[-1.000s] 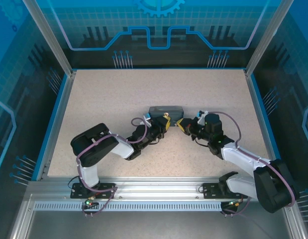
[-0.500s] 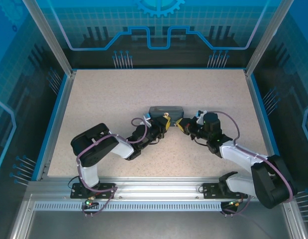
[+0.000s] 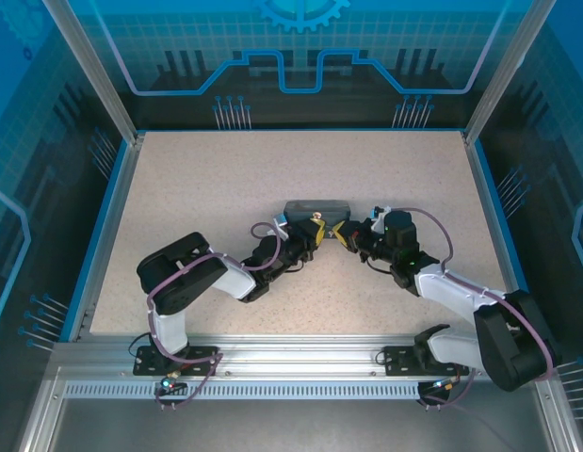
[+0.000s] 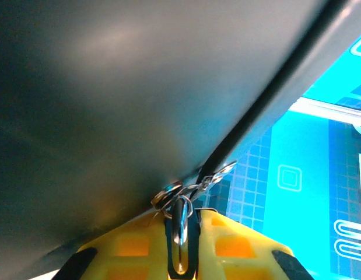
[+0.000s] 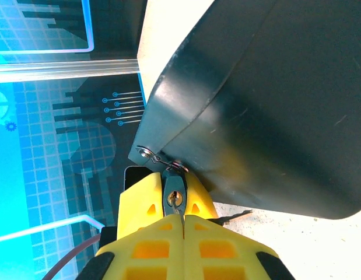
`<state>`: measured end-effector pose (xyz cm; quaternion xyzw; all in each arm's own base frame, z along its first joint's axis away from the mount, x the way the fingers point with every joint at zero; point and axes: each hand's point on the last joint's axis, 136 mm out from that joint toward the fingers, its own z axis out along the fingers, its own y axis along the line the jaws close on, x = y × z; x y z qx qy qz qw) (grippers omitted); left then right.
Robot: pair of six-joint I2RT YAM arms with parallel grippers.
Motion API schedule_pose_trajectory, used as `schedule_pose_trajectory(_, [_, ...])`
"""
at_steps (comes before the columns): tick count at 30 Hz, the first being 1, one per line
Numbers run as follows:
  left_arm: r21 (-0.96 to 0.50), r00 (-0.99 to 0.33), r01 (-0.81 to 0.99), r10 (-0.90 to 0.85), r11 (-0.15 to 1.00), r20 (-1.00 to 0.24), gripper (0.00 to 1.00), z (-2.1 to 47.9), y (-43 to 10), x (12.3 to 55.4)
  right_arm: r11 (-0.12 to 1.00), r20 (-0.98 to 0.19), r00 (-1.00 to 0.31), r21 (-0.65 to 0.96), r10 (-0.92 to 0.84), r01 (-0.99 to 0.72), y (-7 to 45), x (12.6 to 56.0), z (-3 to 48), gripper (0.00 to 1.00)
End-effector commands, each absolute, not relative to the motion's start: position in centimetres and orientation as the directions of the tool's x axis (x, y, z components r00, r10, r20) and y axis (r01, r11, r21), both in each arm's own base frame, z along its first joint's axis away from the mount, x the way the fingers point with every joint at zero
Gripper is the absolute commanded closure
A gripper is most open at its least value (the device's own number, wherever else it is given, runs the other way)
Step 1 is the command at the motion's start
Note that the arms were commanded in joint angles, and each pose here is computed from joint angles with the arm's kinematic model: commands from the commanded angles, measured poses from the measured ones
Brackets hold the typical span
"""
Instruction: Unlock the padlock with the key
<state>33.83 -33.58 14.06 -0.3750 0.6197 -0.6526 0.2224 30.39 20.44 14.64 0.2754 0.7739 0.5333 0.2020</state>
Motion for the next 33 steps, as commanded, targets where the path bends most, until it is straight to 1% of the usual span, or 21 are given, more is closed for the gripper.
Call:
schedule_pose_trajectory(1, [-0.965, -0.654, -0.085, -0.717, -0.248, 0.242, 1.0, 18.2, -34.6, 33.9, 0.279, -0.063, -0.775, 0.949, 0.629, 0.149, 21.3, 31.0, 16.3, 1.0])
schedule_pose_trajectory(14, [-0.965, -0.651, -0.083, -0.72, -0.248, 0.241, 1.0, 18.3, -34.4, 33.8, 0.299, -0.061, -0.772, 0.939, 0.633, 0.171, 21.0, 31.0, 15.1, 1.0])
schedule_pose_trajectory(23, [-0.964, -0.658, -0.086, -0.712, -0.251, 0.245, 1.0, 18.4, -34.7, 33.8, 0.294, -0.072, -0.803, 0.947, 0.591, 0.131, 22.2, 31.2, 15.8, 1.0])
schedule_pose_trajectory(33, [-0.965, -0.661, -0.097, -0.709, -0.244, 0.245, 1.0, 17.8, -34.9, 33.7, 0.297, -0.105, -0.802, 0.95, 0.588, 0.093, 22.4, 31.6, 17.2, 1.0])
